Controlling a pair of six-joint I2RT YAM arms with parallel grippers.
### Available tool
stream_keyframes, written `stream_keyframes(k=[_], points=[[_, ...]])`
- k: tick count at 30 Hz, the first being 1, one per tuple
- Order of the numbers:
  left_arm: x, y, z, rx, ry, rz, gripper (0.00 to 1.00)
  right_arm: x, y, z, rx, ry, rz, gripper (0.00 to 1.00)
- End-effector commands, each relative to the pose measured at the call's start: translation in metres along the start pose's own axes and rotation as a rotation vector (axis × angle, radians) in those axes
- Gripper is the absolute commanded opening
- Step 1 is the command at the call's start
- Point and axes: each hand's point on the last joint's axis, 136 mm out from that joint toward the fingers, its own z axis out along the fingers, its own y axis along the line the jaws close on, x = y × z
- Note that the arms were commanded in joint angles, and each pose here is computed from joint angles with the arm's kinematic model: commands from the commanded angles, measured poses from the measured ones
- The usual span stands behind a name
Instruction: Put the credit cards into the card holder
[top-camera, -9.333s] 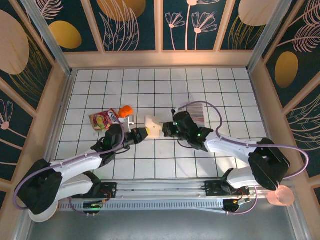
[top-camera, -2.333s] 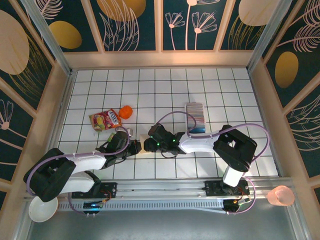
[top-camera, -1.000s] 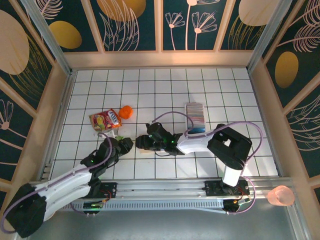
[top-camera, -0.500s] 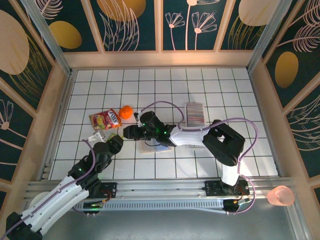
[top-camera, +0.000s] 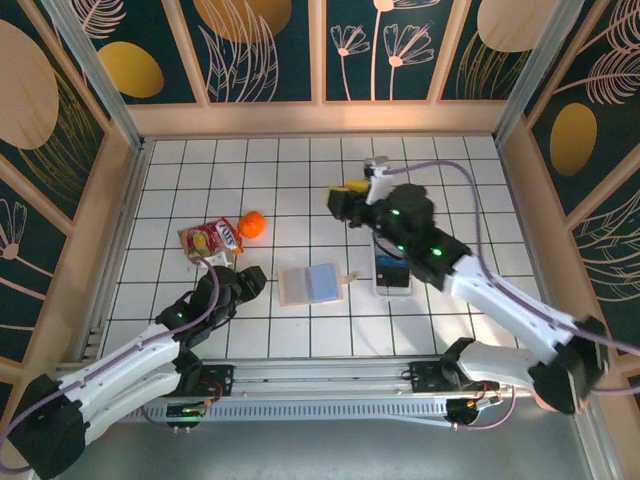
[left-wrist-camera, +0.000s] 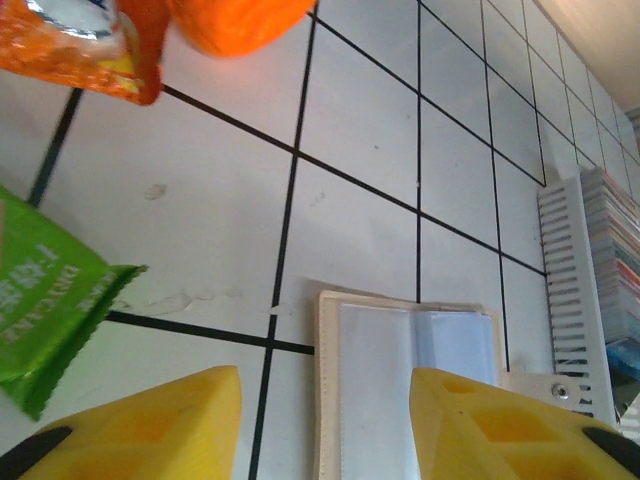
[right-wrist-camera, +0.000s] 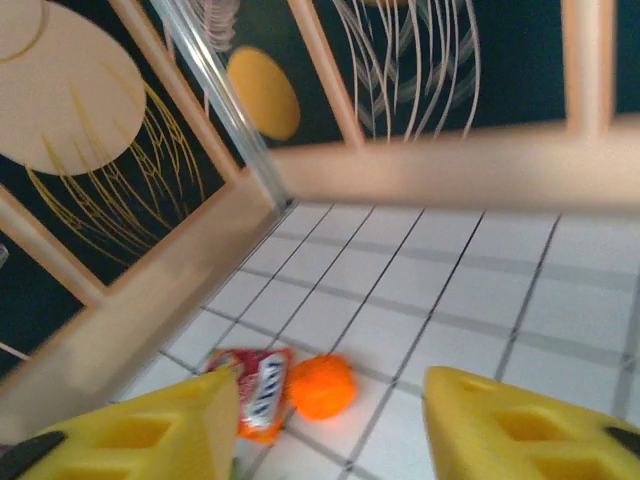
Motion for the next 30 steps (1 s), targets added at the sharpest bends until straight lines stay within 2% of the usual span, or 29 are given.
stream_keyframes(k=[1, 4, 6, 8, 9, 10, 14, 17, 22, 30], points=[[-0.007, -0.031, 0.002, 0.104, -0.005, 0.044, 0.47, 0.040, 0.009, -0.025, -0.092, 0.116, -0.489, 0.56], [-0.007, -0.034, 0.005, 0.107, 0.002, 0.073, 0.47, 0.102, 0.016, -0.064, -0.328, 0.301, -1.006, 0.71], [-0.006, -0.034, 0.007, 0.105, 0.006, 0.087, 0.47, 0.120, 0.001, -0.077, -0.332, 0.422, -1.118, 0.73], [-0.005, -0.035, 0.007, 0.108, 0.010, 0.095, 0.47, 0.128, -0.027, -0.082, -0.263, 0.541, -1.165, 0.73], [-0.004, -0.034, 0.007, 0.111, 0.012, 0.095, 0.47, 0.132, -0.040, -0.085, -0.240, 0.591, -1.195, 0.78], [-0.004, -0.035, 0.007, 0.118, 0.013, 0.095, 0.47, 0.140, -0.056, -0.088, -0.212, 0.655, -1.228, 0.99], [-0.001, -0.030, 0.006, 0.118, 0.012, 0.102, 0.48, 0.172, -0.098, -0.091, -0.175, 0.825, -1.327, 0.99], [-0.002, -0.027, 0.004, 0.109, 0.003, 0.110, 0.48, 0.188, -0.117, -0.083, -0.154, 0.882, -1.382, 0.99], [0.000, -0.026, 0.002, 0.119, 0.004, 0.107, 0.49, 0.206, -0.135, -0.066, -0.173, 0.919, -1.433, 0.99], [0.005, -0.023, 0.003, 0.122, 0.017, 0.116, 0.50, 0.228, -0.146, -0.060, -0.291, 1.087, -1.416, 0.99]])
